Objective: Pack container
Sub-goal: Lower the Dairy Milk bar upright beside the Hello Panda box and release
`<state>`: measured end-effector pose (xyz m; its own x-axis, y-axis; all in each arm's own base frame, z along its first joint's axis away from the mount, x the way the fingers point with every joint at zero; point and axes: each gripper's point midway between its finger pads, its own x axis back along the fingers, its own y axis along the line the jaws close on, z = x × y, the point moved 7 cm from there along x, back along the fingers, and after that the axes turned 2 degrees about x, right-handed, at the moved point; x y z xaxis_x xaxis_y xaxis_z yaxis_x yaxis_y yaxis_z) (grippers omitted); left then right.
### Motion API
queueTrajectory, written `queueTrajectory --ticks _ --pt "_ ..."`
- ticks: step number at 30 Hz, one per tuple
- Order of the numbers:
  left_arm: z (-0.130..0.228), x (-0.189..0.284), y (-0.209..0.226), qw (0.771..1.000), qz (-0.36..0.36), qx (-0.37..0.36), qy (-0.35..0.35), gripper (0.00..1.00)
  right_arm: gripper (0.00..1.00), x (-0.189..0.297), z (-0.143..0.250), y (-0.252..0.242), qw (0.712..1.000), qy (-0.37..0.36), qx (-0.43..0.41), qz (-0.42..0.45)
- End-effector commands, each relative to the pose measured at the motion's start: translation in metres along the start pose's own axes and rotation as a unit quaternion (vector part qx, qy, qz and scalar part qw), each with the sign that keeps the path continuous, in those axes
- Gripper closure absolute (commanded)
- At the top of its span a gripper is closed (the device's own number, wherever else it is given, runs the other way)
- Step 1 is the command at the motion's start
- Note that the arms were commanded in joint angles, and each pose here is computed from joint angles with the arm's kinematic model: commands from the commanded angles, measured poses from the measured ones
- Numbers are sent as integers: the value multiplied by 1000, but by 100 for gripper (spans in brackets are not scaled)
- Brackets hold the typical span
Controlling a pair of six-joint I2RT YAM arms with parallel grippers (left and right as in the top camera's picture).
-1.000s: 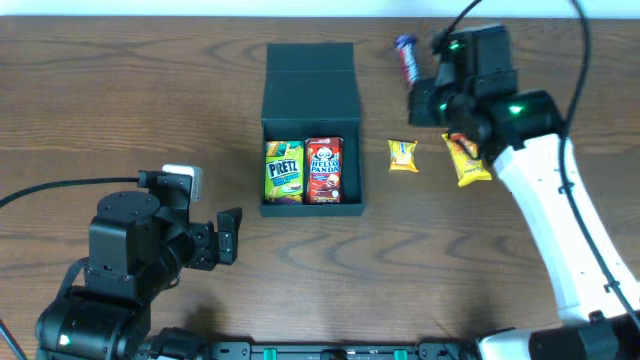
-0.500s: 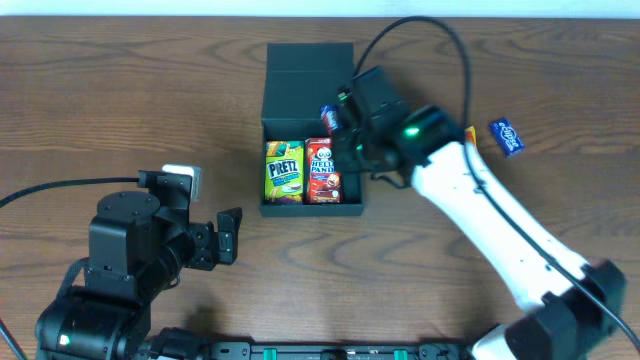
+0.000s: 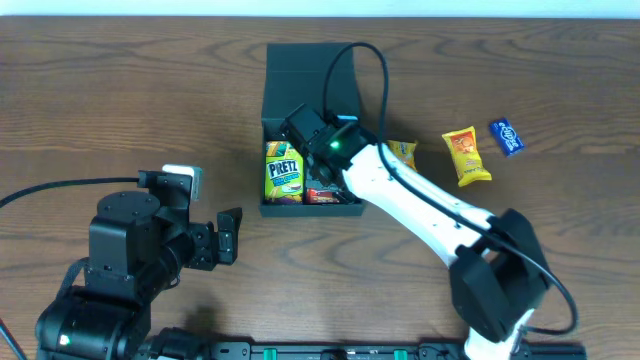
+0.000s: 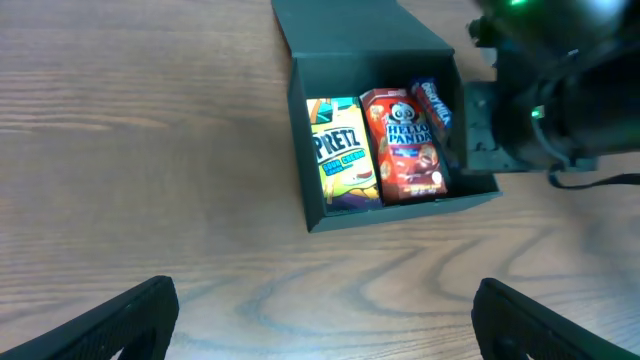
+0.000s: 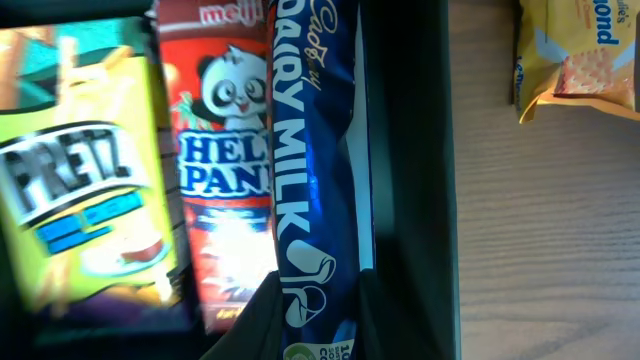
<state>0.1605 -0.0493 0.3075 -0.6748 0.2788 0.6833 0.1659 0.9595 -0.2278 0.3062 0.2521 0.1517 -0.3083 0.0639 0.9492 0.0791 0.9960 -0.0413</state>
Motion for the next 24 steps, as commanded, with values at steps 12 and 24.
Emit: queueTrajectory --ticks 12,24 --pt "0 1 0 1000 2 -4 0 5 95 -3 -5 -20 997 -18 7 70" --pt "0 1 0 1000 1 -4 -1 5 38 3 -4 -23 997 -16 23 71"
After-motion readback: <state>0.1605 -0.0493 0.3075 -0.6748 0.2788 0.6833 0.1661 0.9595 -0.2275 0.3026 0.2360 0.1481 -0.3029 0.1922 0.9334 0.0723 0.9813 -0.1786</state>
